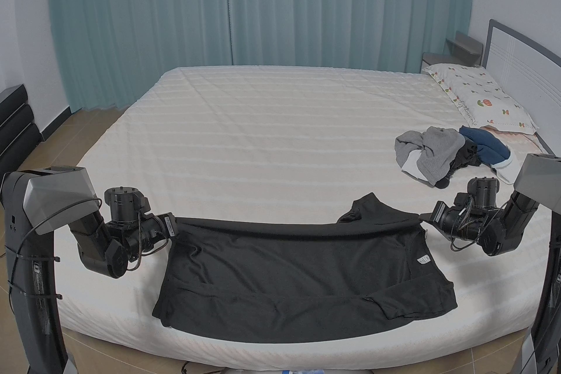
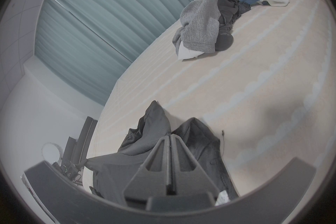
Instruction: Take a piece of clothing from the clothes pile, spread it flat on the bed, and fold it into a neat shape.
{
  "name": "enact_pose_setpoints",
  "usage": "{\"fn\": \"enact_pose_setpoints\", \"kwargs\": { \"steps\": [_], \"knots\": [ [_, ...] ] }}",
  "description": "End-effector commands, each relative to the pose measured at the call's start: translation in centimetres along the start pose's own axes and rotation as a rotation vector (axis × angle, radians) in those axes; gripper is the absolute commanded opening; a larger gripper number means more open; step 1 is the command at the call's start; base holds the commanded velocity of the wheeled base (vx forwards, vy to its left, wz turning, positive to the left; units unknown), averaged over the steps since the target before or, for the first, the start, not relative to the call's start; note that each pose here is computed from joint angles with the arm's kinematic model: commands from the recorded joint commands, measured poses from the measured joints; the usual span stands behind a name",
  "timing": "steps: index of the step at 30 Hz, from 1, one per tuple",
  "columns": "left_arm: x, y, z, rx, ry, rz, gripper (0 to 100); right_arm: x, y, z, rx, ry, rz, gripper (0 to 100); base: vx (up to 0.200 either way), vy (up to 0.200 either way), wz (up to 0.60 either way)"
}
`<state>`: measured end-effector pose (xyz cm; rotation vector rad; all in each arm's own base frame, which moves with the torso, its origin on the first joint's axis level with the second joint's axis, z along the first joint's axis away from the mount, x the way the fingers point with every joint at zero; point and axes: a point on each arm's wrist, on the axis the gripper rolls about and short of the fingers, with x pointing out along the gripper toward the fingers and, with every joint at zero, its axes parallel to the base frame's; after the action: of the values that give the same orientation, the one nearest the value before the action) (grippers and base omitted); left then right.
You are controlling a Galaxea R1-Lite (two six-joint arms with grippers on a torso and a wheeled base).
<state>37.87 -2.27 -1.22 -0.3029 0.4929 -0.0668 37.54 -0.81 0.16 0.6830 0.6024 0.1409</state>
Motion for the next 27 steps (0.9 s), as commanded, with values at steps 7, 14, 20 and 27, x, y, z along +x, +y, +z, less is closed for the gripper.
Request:
{"fn": "enact_pose_setpoints", "kwargs": {
  "steps": [7, 14, 20, 27],
  "knots": [
    [-1.7, 0.4, -2.0, 0.054, 0.03, 0.007, 0, -2.1, -0.5, -1.2, -0.03, 0.022, -0.008, 0, 0.0, 0.0, 0.0],
    [-3.2, 0.7, -3.6, 0.115, 0.051, 0.011, 0, -4.2, -0.8, -2.1, -0.024, 0.057, -0.003, 0, 0.0, 0.0, 0.0],
    [-4.1, 0.9, -4.4, 0.141, 0.064, 0.012, 0, -5.1, -1.7, -3.3, -0.065, 0.1, -0.032, 0, 0.0, 0.0, 0.0],
    [-6.0, 0.4, -6.5, 0.156, 0.097, -0.008, 0, -6.1, -2.3, -4.9, -0.081, 0.129, -0.035, 0, 0.0, 0.0, 0.0]
  ]
}}
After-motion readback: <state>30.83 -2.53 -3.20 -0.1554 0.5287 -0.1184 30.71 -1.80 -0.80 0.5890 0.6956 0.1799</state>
